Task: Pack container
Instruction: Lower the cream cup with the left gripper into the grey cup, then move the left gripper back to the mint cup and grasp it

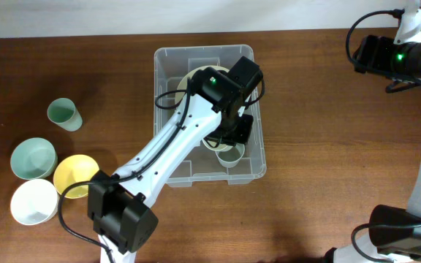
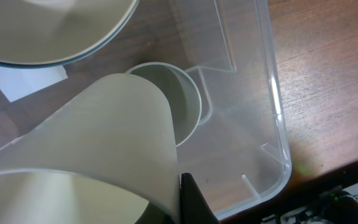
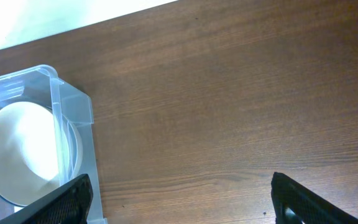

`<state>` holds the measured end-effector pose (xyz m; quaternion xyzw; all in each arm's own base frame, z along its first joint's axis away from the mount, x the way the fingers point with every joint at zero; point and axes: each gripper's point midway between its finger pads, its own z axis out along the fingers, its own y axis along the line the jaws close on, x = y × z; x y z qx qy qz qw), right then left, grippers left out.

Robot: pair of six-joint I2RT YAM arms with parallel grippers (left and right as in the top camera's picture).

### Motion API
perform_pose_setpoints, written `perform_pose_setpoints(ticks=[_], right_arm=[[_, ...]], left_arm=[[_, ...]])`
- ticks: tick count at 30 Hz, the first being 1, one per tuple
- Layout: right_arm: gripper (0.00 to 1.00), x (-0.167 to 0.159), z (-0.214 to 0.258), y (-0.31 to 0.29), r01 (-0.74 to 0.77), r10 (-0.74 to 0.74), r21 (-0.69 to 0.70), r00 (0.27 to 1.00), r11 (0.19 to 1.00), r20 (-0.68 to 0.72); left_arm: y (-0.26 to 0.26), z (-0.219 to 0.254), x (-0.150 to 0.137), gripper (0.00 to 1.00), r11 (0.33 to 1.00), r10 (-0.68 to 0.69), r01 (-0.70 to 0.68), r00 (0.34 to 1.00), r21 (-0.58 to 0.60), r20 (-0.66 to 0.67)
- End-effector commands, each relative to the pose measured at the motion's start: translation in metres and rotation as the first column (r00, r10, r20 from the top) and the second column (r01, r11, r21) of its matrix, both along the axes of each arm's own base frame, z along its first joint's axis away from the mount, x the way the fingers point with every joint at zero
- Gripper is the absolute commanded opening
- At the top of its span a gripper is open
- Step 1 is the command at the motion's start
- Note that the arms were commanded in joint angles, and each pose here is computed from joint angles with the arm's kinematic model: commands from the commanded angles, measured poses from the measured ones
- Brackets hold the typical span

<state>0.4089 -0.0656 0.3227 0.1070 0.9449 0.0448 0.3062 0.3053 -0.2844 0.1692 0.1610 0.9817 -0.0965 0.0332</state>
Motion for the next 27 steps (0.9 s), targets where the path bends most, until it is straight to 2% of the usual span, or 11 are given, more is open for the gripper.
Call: perform_pose_setpoints(ticks=[1, 2, 3, 4, 5, 6, 8, 11, 16, 21, 27], right_arm=[[0.88, 0.000, -0.004, -0.003, 0.013, -0.013, -0.003, 1.000, 1.000, -0.011], [0.88, 0.000, -0.004, -0.003, 0.013, -0.013, -0.003, 1.000, 1.000, -0.011], [0.87, 0.000, -0.004, -0.003, 0.013, -0.013, -0.003, 1.000, 1.000, -0.011], [0.88, 0.000, -0.004, -0.003, 0.013, -0.013, -0.003, 1.000, 1.000, -0.011], [0.88, 0.000, -0.004, -0.003, 0.013, -0.013, -0.003, 1.000, 1.000, -0.011], [0.88, 0.000, -0.004, -0.003, 0.013, -0.014, -0.003, 1.000, 1.000, -0.012], [0.88, 0.000, -0.004, -0.003, 0.013, -0.014, -0.003, 1.000, 1.000, -0.012], [0.88, 0.000, -0.004, -0.004, 0.016, -0.016, -0.007, 1.000, 1.000, -0.013], [0.88, 0.000, -0.004, -0.006, 0.024, -0.024, -0.018, 1.000, 1.000, -0.015], [0.88, 0.000, -0.004, -0.006, 0.024, -0.024, -0.017, 1.000, 1.000, -0.015], [0.88, 0.000, -0.004, -0.006, 0.024, -0.024, -0.017, 1.000, 1.000, -0.015]], left_arm=[[-0.007, -0.005, -0.005, 0.01, 1.000, -0.027, 0.027, 0.999, -0.017, -0.034], [-0.007, -0.005, -0.005, 0.04, 1.000, -0.027, 0.027, 0.999, -0.016, -0.034], [-0.007, -0.005, -0.005, 0.17, 1.000, -0.027, 0.026, 0.999, -0.017, -0.033], [-0.007, -0.005, -0.005, 0.40, 1.000, -0.027, 0.026, 0.999, -0.017, -0.032], [-0.007, -0.005, -0.004, 0.55, 0.999, -0.027, 0.026, 0.999, -0.019, -0.030], [-0.007, -0.005, -0.004, 0.65, 0.999, -0.027, 0.026, 0.999, -0.019, -0.030], [-0.004, -0.005, -0.002, 0.79, 1.000, -0.021, 0.021, 1.000, -0.010, -0.023], [0.015, 0.002, 0.010, 0.80, 0.999, 0.020, -0.020, 1.000, 0.034, 0.018], [0.100, 0.048, 0.065, 0.82, 0.963, 0.224, -0.250, 0.950, 0.103, 0.216], [0.224, 0.073, 0.109, 0.87, 0.848, 0.450, -0.515, 0.825, 0.127, 0.341], [0.341, 0.039, 0.133, 0.86, 0.691, 0.670, -0.715, 0.688, 0.104, 0.278]])
